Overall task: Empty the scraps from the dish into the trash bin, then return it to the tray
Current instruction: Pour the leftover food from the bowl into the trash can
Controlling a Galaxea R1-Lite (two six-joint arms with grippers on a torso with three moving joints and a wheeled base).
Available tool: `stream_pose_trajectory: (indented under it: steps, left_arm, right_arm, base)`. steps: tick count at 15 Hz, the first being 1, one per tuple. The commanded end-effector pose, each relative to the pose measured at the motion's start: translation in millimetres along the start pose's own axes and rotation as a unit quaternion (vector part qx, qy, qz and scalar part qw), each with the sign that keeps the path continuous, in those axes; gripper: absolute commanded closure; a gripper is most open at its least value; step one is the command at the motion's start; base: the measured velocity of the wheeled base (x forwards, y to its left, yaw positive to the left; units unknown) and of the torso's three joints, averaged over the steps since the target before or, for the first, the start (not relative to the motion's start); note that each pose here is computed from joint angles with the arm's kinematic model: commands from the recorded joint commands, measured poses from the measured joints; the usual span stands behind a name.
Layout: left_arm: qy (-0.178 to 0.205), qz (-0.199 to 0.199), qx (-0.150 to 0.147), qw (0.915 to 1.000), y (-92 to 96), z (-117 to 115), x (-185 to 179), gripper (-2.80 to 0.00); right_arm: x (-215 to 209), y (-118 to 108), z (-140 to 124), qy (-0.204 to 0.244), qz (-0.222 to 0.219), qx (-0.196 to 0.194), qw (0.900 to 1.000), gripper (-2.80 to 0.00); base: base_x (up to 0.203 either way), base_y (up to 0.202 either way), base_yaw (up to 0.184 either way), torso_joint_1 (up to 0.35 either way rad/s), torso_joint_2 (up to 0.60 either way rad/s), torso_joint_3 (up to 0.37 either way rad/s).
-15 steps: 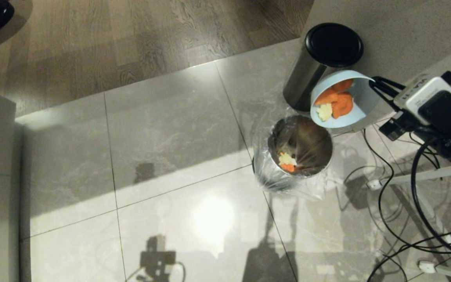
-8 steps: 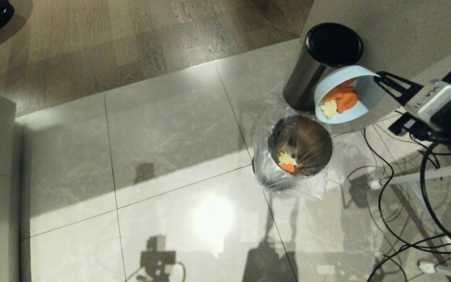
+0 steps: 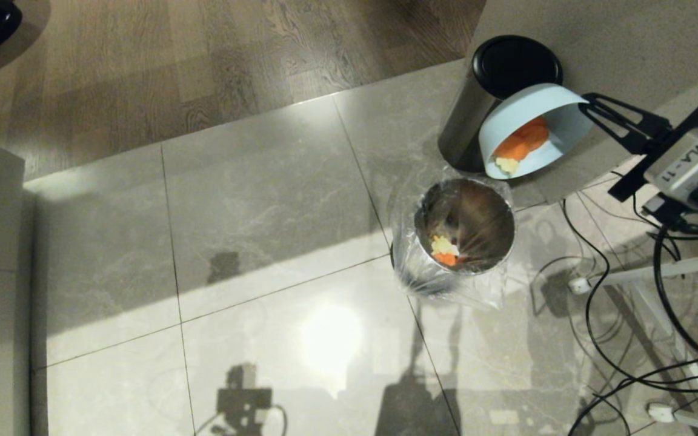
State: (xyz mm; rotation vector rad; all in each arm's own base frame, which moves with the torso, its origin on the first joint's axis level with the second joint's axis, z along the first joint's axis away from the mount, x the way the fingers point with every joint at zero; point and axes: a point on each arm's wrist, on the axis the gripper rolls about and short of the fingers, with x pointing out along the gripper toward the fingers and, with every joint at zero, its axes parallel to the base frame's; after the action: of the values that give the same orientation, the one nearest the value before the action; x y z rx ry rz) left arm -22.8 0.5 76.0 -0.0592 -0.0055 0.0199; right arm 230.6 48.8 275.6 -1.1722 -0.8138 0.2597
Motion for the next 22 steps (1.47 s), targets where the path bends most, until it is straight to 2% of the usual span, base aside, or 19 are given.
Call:
stream_pose_trajectory:
  steps: [1,9,16,22]
  left_arm:
    - [0.0,0.0,0.0,1.0,0.0,0,0,0.0]
    - [0.0,0.0,0.0,1.0,0.0,0,0,0.0]
    - [0.0,0.0,0.0,1.0,0.0,0,0,0.0]
    - [0.0,0.001,0.0,1.0,0.0,0,0,0.0]
  right_arm:
    - [-1,-2,0,-0.004,-0.006,-0.008,1.0,0.0]
    - [-2,-8,2,-0.041,-0.006,-0.021,0.999,0.0]
    - [-8,-19,-8,-0.072,0.009,-0.036,0.997,0.0]
    - [-8,-21,-11,-0.097,0.02,-0.028,0.995,0.0]
  base:
    - [0.0,0.0,0.0,0.0,0.0,0.0]
    - [0.0,0.0,0.0,0.0,0.0,0.0]
    - [0.0,0.0,0.0,0.0,0.0,0.0]
    - [0.0,0.0,0.0,0.0,0.0,0.0]
